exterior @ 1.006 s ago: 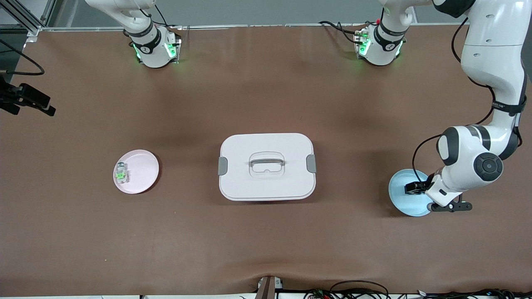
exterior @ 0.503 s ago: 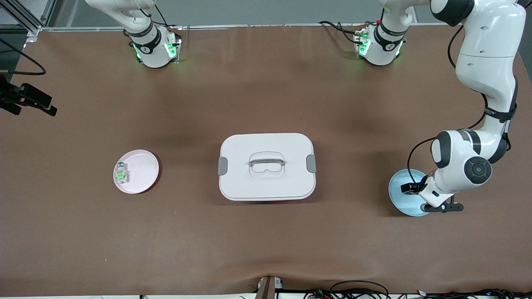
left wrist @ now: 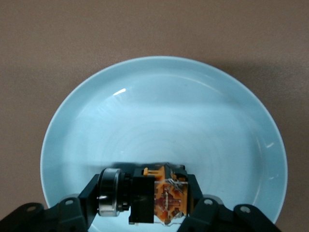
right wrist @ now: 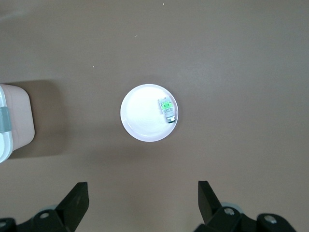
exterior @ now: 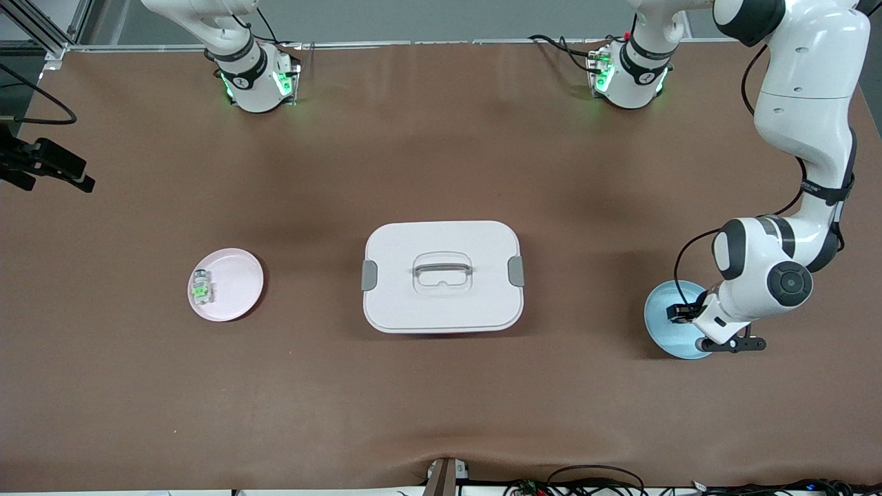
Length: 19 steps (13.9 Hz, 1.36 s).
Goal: Transfer orange switch to right arm and place
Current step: 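Lift the orange switch and carry it above the white box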
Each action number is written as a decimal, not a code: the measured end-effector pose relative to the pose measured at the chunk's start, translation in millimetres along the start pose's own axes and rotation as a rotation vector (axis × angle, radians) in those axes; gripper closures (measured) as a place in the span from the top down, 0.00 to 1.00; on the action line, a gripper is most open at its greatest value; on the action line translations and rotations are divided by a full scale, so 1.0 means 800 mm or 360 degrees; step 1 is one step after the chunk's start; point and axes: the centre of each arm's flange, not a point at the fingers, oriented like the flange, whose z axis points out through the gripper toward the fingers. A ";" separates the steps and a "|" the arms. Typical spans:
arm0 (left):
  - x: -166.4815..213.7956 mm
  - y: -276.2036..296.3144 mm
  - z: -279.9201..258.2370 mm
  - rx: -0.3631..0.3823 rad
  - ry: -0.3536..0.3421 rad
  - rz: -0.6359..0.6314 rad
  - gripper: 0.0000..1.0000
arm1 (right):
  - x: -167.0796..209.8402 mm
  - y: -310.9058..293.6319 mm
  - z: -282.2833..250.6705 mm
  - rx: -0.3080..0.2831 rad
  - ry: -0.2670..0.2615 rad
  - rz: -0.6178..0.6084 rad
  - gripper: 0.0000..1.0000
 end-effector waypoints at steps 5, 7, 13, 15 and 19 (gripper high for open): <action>0.013 0.012 -0.087 -0.0007 0.0089 0.0017 0.72 | 0.000 0.000 0.000 0.0000 -0.0001 0.0000 1.00; 0.010 0.026 -0.143 -0.0019 0.0107 0.0018 0.72 | 0.000 0.000 0.000 0.0000 -0.0001 0.0000 1.00; -0.016 0.110 -0.268 -0.0164 -0.0001 -0.0225 0.72 | 0.000 0.002 0.000 0.0000 -0.0001 0.0005 1.00; -0.028 0.159 -0.298 -0.0189 -0.0066 -0.0340 0.72 | 0.000 0.004 0.000 0.0000 -0.0001 0.0008 1.00; -0.052 0.257 -0.354 -0.0251 -0.0117 -0.0551 0.72 | 0.000 0.004 0.000 0.0001 -0.0001 0.0009 1.00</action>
